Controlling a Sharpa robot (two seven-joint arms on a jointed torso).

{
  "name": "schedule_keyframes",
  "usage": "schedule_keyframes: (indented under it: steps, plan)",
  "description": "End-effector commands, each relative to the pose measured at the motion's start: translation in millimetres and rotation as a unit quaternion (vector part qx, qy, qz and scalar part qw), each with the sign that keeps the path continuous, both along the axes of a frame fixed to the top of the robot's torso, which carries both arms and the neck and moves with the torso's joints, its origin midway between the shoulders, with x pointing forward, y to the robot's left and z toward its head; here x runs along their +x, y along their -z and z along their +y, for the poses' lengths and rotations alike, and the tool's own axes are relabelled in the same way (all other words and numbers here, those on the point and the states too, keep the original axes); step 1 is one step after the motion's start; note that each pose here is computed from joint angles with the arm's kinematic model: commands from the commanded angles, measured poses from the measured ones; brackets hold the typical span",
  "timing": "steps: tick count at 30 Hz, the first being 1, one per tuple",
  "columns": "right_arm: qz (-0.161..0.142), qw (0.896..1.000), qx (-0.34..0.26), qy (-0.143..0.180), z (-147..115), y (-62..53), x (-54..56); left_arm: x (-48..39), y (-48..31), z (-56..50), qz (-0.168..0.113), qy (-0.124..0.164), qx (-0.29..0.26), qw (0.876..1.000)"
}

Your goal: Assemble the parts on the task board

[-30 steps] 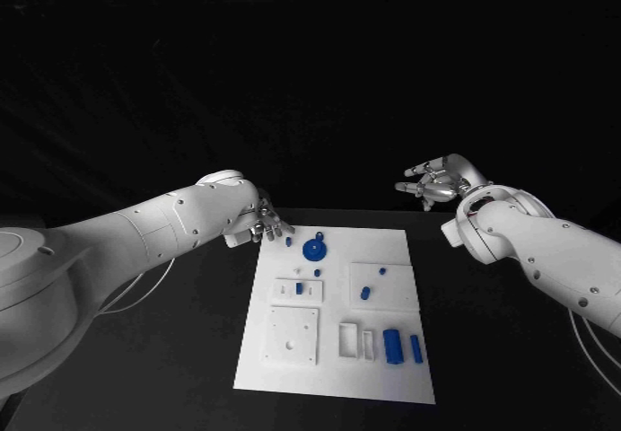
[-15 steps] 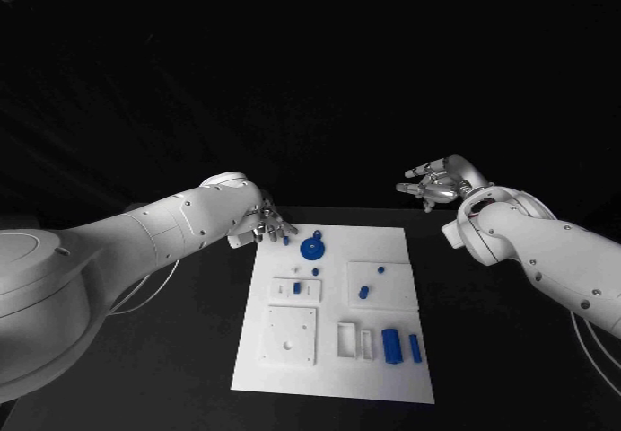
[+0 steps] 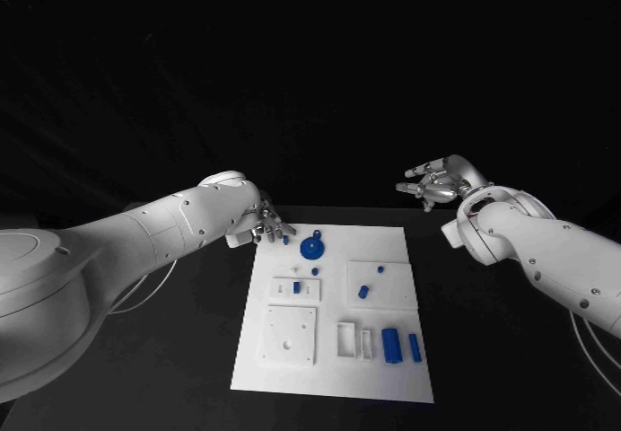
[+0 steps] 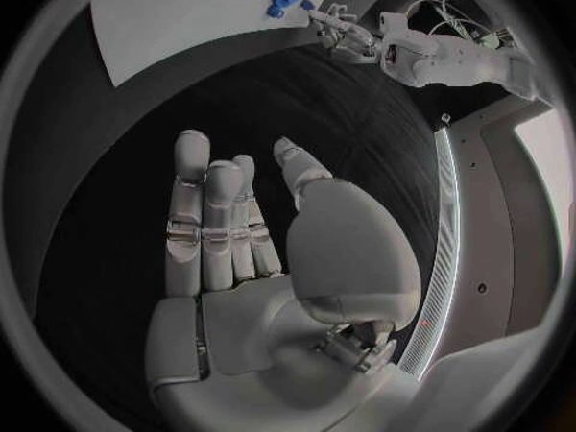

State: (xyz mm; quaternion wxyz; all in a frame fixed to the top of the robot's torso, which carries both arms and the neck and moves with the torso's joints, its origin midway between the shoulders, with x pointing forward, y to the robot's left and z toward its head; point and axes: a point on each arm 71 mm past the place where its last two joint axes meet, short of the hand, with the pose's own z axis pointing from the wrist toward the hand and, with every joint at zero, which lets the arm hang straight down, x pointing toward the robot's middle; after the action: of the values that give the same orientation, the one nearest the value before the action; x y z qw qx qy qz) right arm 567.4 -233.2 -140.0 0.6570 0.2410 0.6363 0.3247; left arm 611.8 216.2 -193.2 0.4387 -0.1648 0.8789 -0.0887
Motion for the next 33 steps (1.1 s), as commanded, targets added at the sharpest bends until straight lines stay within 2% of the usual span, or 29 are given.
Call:
schedule_keyframes:
  steps: [1,11,33]
  plan:
    - [-0.001,1.000,-0.001,-0.006,1.4,0.0,-0.1,-0.7,0.8,-3.1,0.009,0.009,0.002,1.000]
    - [0.000,1.000,-0.001,-0.007,2.2,0.3,0.1,-1.4,2.5,-5.7,0.018,0.016,0.001,1.000]
    - [0.001,1.000,-0.001,-0.008,4.1,0.9,0.6,-1.9,4.4,-5.3,0.025,0.011,-0.007,1.000]
